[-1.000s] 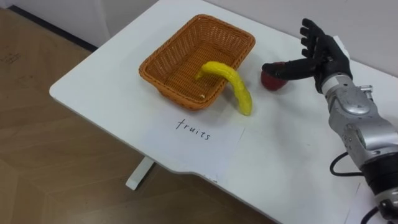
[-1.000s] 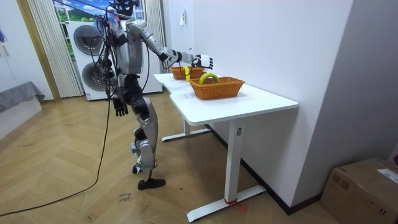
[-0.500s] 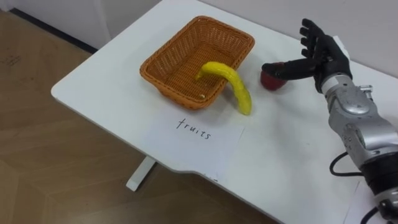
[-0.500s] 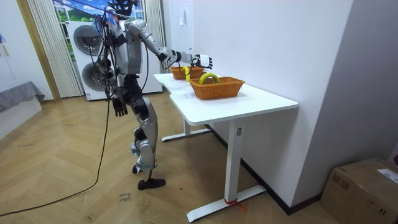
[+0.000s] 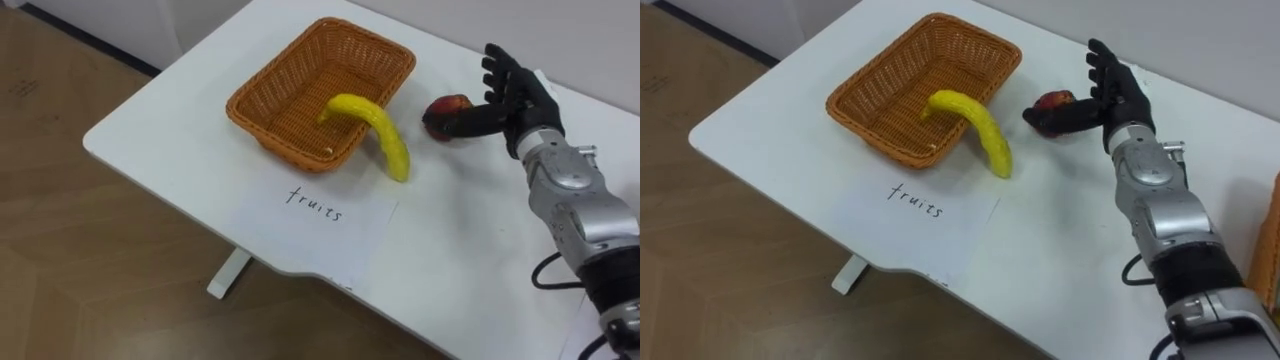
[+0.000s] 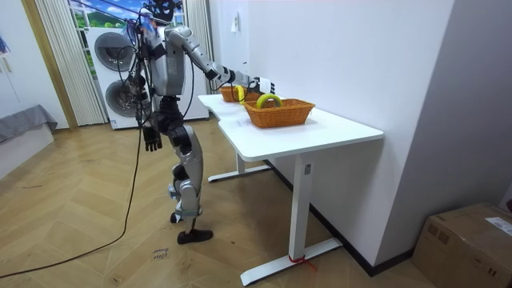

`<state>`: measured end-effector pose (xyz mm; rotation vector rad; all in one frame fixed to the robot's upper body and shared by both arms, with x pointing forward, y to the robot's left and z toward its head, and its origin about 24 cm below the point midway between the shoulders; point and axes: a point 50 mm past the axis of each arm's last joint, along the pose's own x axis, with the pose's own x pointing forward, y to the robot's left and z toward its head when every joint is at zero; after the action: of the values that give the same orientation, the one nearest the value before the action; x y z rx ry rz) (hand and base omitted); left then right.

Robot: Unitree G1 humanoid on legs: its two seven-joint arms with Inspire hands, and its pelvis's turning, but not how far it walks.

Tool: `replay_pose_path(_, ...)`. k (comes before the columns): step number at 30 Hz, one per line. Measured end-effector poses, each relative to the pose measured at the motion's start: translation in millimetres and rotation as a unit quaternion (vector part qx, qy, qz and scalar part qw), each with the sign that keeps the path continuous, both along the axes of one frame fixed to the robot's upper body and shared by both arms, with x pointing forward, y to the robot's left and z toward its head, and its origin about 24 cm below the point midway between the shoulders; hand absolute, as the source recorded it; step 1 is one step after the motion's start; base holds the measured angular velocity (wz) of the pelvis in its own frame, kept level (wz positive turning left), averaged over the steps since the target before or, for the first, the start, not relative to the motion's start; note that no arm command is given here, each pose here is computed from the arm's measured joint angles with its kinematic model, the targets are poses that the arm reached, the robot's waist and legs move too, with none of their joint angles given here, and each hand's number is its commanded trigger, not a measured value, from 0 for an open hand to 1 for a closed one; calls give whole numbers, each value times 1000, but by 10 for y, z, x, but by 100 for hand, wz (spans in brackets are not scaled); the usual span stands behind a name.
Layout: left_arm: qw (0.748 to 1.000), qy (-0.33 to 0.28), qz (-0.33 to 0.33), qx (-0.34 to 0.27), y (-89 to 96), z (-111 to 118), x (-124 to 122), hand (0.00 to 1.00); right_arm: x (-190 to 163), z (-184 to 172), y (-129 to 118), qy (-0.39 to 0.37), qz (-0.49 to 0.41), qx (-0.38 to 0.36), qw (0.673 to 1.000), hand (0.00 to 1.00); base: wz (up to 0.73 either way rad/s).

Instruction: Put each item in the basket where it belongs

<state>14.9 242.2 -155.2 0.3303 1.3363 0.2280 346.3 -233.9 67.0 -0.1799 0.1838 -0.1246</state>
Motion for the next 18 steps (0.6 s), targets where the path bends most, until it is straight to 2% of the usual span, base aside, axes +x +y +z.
replay_pose_path(5, 1000, -13, -5, -6, -26, -15, 152, 0, -22, -168, -76, 40, -6, 6, 999, 0, 2)
replay_pose_path(18, 999, -27, -24, -14, -77, -18, 272, 0, 8, -125, -74, 27, 9, 14, 1000, 0, -1)
